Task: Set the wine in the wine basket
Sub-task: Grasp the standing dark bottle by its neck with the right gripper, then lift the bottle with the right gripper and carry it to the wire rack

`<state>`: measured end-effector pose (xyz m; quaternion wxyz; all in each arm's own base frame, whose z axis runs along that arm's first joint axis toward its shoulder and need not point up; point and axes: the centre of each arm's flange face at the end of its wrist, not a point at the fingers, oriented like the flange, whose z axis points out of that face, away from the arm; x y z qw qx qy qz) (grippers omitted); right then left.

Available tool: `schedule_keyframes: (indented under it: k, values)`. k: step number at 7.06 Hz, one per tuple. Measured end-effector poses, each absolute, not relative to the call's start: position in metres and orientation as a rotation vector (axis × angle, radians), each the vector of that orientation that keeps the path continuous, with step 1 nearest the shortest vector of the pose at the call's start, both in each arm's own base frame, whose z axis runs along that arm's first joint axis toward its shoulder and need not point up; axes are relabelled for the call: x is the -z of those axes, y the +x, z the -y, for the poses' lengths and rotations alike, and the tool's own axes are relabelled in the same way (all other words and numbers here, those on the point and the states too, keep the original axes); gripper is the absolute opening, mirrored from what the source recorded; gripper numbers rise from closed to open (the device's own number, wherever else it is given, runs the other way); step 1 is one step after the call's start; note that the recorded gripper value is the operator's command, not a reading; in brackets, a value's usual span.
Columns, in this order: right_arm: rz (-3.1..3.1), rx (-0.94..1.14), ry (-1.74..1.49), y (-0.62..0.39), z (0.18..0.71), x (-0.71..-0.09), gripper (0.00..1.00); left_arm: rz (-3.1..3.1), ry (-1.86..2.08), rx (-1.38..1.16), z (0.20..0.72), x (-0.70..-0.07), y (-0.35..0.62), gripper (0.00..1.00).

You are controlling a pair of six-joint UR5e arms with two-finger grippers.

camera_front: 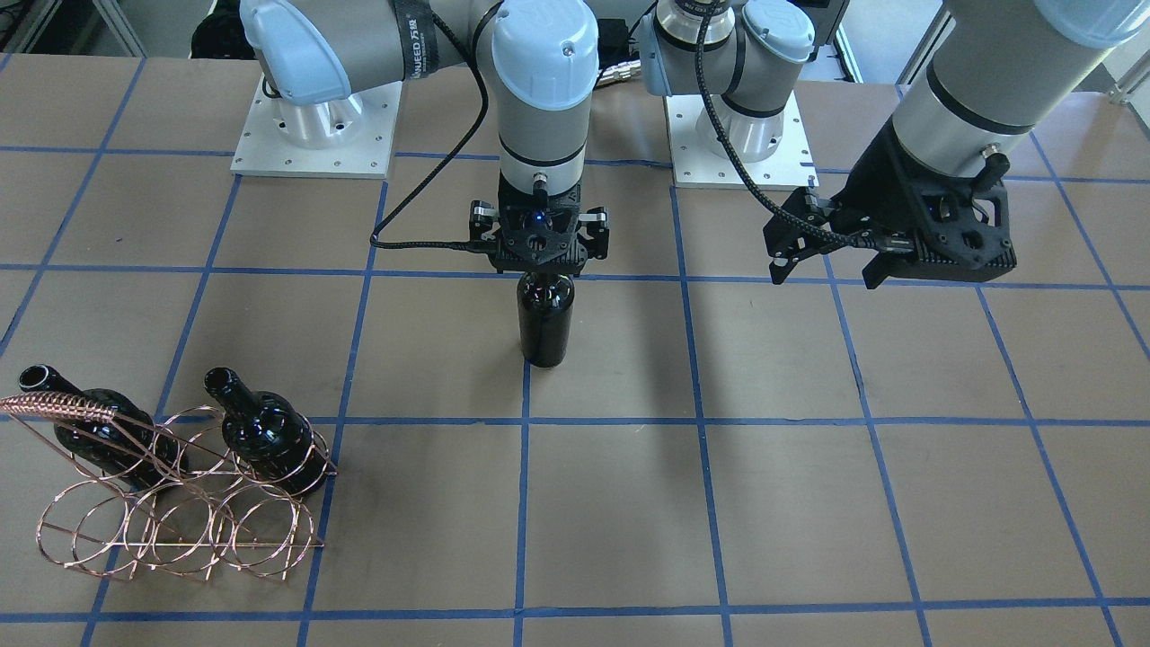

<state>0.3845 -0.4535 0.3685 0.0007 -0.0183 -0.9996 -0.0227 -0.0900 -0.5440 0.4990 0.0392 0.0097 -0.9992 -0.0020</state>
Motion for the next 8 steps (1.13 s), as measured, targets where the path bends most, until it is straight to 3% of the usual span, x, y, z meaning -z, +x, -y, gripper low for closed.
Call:
schedule_keyframes:
  k: [2,3,8]
  values:
    - [3.160,0.091,-0.060,0.386,0.452,-0.369,0.14,3.063,0.029,0.007,0.544,-0.498,-0.090,1.00]
    - [3.168,0.098,-0.059,0.387,0.452,-0.369,0.06,3.060,0.029,0.008,0.545,-0.498,-0.091,1.00]
    - [3.187,0.068,-0.062,0.373,0.454,-0.393,0.00,3.054,0.025,0.005,0.542,-0.500,-0.097,1.00]
